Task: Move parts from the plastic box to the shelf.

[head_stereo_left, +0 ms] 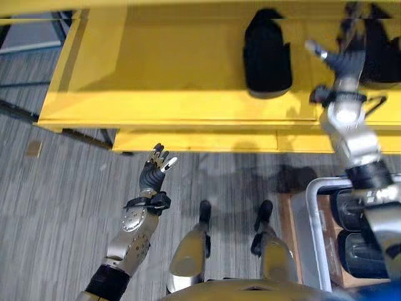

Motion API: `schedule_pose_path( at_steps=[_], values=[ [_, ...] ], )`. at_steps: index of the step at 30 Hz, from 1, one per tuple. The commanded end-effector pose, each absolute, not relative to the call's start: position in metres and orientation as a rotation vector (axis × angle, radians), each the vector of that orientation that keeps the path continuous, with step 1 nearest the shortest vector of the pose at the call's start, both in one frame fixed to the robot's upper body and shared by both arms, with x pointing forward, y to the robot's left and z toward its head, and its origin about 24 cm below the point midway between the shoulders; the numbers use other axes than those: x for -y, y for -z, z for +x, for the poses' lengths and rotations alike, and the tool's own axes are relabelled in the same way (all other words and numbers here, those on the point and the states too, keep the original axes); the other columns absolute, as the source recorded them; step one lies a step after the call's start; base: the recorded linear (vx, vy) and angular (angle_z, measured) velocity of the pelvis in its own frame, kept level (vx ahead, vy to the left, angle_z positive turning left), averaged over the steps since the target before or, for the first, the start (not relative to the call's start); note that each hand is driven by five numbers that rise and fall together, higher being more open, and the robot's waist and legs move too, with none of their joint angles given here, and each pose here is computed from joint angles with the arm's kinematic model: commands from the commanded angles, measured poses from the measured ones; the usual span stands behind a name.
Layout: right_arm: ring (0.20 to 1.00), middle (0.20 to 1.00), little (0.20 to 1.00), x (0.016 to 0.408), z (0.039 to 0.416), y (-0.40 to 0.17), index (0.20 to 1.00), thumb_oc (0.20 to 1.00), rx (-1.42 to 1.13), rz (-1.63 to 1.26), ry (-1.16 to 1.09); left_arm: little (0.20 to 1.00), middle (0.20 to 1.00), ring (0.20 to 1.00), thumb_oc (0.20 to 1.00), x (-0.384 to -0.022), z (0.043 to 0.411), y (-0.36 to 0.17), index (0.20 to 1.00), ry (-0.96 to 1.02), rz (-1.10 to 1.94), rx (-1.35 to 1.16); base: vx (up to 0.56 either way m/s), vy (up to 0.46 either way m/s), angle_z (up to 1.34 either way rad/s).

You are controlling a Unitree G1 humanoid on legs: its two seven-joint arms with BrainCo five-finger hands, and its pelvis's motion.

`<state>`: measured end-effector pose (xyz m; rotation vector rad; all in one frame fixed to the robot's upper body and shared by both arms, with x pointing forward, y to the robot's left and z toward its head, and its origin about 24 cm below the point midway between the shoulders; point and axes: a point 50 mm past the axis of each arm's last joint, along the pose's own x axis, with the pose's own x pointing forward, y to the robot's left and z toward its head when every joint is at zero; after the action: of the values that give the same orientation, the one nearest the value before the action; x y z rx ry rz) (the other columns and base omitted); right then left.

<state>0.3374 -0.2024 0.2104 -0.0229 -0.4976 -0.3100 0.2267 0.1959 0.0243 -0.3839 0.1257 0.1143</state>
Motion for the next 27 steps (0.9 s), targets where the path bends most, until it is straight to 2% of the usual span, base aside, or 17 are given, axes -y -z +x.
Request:
schedule_pose_path(
  at_steps=[1, 2, 3, 6, 7, 12, 22, 27],
  values=[
    [1.0, 1.0, 1.0, 0.191, 0.314, -0.193, 1.0, 1.0, 0.554, 0.042, 0.204, 1.0, 1.0, 1.0, 1.0, -0.193, 0.213, -0.02, 1.0, -0.117, -0.376, -0.137, 0.09, -0.097, -0.46],
    [1.0, 1.0, 1.0, 0.191, 0.313, -0.192, 1.0, 1.0, 0.55, 0.042, 0.205, 1.0, 1.0, 1.0, 1.0, -0.193, 0.213, -0.02, 1.0, -0.117, -0.375, -0.141, 0.11, -0.132, -0.4],
    [1.0, 1.0, 1.0, 0.192, 0.291, -0.163, 1.0, 1.0, 0.477, 0.097, 0.154, 1.0, 1.0, 1.0, 1.0, -0.197, 0.207, -0.015, 1.0, -0.143, -0.367, -0.157, 0.07, -0.082, -0.14],
    [1.0, 1.0, 1.0, 0.195, 0.276, -0.144, 1.0, 1.0, 0.424, 0.133, 0.124, 1.0, 1.0, 1.0, 1.0, -0.199, 0.205, -0.011, 1.0, -0.166, -0.36, -0.164, 0.05, -0.096, -0.03],
    [1.0, 1.0, 1.0, 0.202, 0.26, -0.132, 1.0, 1.0, 0.388, 0.13, 0.132, 1.0, 1.0, 1.0, 1.0, -0.204, 0.202, -0.008, 1.0, -0.195, -0.354, -0.168, 0.05, -0.132, -0.22],
    [1.0, 1.0, 1.0, 0.209, 0.237, -0.118, 1.0, 1.0, 0.34, 0.096, 0.089, 1.0, 1.0, 1.0, 1.0, -0.207, 0.191, 0.0, 1.0, -0.242, -0.369, -0.185, 0.0, -0.124, -0.11],
    [1.0, 1.0, 1.0, 0.204, 0.24, -0.109, 1.0, 1.0, 0.306, 0.047, 0.031, 1.0, 1.0, 1.0, 1.0, -0.204, 0.193, -0.002, 1.0, -0.218, -0.352, -0.157, 0.01, -0.112, -0.47],
    [1.0, 1.0, 1.0, 0.19, 0.247, -0.109, 1.0, 1.0, 0.298, 0.086, -0.032, 1.0, 1.0, 1.0, 1.0, -0.204, 0.192, -0.003, 1.0, -0.216, -0.378, -0.147, 0.04, 0.047, -1.15]
  ],
)
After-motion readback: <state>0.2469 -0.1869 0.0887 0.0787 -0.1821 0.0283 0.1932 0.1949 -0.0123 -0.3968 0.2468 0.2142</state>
